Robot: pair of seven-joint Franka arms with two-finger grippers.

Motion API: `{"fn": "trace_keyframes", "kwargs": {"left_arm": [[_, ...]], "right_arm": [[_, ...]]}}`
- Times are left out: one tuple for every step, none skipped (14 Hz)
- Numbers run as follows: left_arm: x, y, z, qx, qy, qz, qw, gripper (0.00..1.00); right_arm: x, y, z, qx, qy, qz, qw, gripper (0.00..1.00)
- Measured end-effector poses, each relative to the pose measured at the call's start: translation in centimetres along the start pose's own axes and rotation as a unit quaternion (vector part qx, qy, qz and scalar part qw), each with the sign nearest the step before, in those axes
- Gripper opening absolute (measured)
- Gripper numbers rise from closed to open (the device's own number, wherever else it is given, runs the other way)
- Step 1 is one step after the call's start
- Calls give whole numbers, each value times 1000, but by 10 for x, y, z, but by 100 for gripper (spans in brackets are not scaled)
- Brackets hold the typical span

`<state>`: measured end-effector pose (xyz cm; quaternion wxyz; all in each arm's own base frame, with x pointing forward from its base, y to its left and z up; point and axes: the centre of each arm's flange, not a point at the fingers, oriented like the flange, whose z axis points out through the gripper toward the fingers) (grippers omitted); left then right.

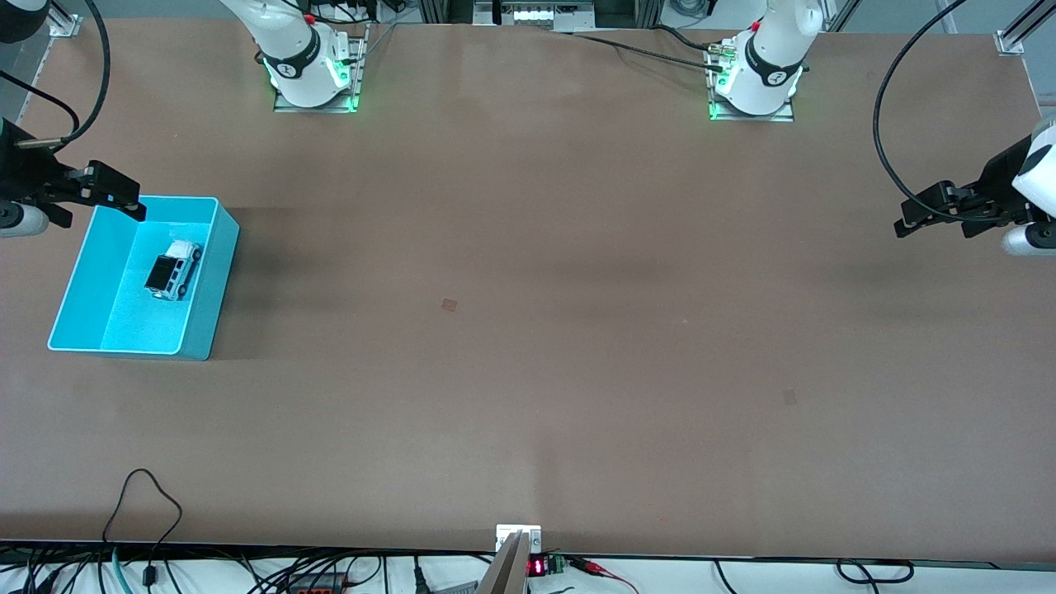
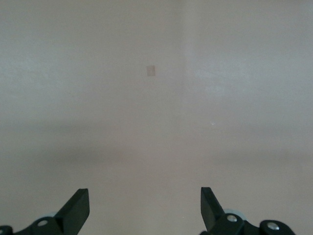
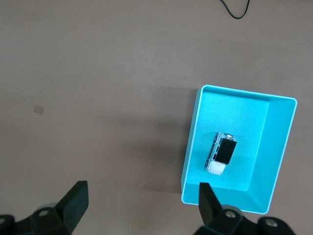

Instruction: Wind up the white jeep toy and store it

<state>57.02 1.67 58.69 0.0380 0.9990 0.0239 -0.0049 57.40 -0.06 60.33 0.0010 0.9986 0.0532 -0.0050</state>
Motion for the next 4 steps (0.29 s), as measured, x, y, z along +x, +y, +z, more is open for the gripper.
{"fn": "trace_keyframes", "kwargs": {"left_arm": [[0,0,0,0,0,0,1000,100],[0,0,0,0,0,0,1000,100],[0,0,0,0,0,0,1000,100],[0,0,0,0,0,0,1000,100]], "right_arm": [[0,-1,0,0,-1,-1,1000,100],[0,-1,0,-1,-1,-1,1000,100],[0,-1,0,-1,-2,0,1000,100],[-1,0,0,-1,-3,0,1000,100]]}}
